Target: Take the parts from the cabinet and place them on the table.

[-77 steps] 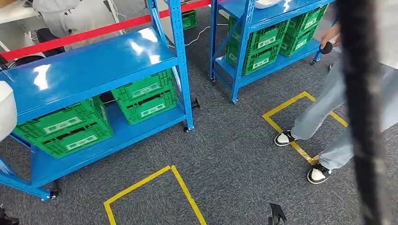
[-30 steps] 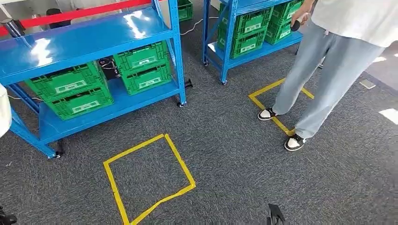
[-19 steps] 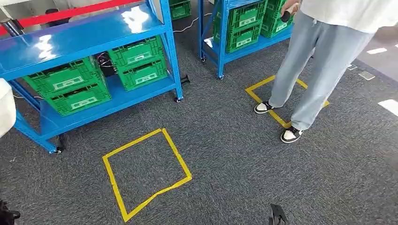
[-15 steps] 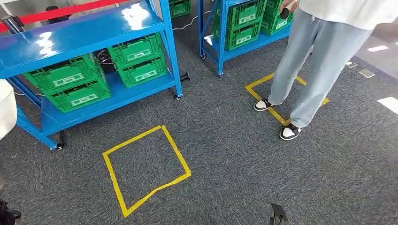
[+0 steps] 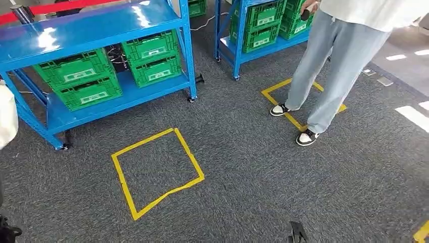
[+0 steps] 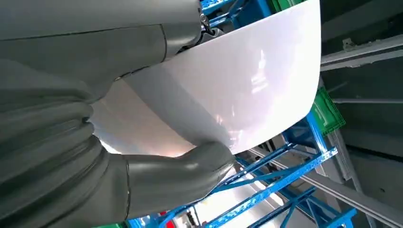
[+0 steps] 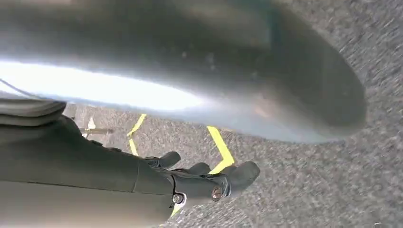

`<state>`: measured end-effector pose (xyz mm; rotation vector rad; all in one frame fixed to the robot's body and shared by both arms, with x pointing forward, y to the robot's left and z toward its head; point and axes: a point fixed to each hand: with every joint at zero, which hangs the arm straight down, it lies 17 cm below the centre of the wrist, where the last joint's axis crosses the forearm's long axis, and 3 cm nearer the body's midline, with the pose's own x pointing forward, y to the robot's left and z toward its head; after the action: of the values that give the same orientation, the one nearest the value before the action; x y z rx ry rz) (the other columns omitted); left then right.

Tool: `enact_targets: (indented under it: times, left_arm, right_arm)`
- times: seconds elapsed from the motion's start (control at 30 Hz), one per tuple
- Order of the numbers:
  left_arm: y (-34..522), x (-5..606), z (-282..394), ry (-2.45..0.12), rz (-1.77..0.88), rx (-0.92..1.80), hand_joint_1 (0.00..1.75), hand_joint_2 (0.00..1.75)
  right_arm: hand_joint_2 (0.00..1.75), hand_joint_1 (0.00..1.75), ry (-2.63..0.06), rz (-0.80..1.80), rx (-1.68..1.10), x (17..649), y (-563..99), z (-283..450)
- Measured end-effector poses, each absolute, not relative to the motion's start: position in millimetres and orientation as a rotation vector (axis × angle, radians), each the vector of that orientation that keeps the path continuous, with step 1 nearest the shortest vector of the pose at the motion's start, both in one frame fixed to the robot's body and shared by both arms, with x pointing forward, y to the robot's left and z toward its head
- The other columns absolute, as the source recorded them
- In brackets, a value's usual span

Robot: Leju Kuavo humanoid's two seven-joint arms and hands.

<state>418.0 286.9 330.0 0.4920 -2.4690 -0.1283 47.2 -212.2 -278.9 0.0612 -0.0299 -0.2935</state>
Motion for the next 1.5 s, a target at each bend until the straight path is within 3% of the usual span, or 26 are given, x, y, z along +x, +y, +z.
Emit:
enact_targets:
  times: [1.5]
  left_arm:
    - [288, 416, 338, -2.515, -0.136, 0.566, 1.75, 1.75]
  right_arm:
    - [0.00, 0.00, -0.024, -0.338, 0.075, 48, -208, -278]
